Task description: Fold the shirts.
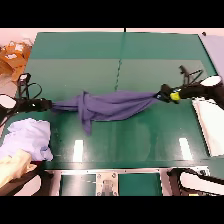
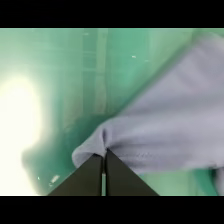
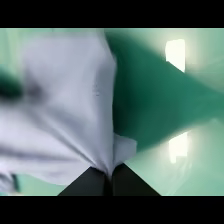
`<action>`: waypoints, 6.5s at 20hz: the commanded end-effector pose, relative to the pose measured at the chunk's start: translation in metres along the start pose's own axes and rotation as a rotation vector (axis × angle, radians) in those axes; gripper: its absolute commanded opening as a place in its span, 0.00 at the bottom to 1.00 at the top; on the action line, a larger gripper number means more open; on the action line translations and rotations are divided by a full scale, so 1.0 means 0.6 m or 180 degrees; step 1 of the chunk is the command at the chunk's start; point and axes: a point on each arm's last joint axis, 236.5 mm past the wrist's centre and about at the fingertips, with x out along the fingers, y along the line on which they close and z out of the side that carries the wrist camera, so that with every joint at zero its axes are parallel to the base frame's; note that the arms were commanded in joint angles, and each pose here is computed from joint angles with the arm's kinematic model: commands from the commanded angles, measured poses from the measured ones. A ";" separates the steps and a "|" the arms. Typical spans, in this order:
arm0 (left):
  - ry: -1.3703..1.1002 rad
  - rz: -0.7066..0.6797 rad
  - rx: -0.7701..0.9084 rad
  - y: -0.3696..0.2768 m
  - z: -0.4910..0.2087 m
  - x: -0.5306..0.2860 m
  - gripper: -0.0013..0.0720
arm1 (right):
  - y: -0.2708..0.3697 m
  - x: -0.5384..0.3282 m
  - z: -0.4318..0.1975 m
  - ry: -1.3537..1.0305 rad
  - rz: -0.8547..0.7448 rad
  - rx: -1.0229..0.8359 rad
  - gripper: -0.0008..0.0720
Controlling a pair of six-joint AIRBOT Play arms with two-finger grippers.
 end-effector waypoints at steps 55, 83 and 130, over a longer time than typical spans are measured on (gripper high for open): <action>0.0153 -0.0942 0.0563 -0.152 -0.029 0.025 0.05 | -0.035 -0.089 0.045 0.0023 -0.0130 0.0378 0.47; 0.0336 -0.0924 0.0622 -0.148 -0.052 0.020 0.04 | 0.169 0.231 -0.494 0.1273 0.0198 0.0062 0.03; -0.0504 -0.1075 0.1140 -0.305 0.378 0.052 0.70 | -0.038 0.080 0.265 -0.0895 0.0087 0.0297 0.43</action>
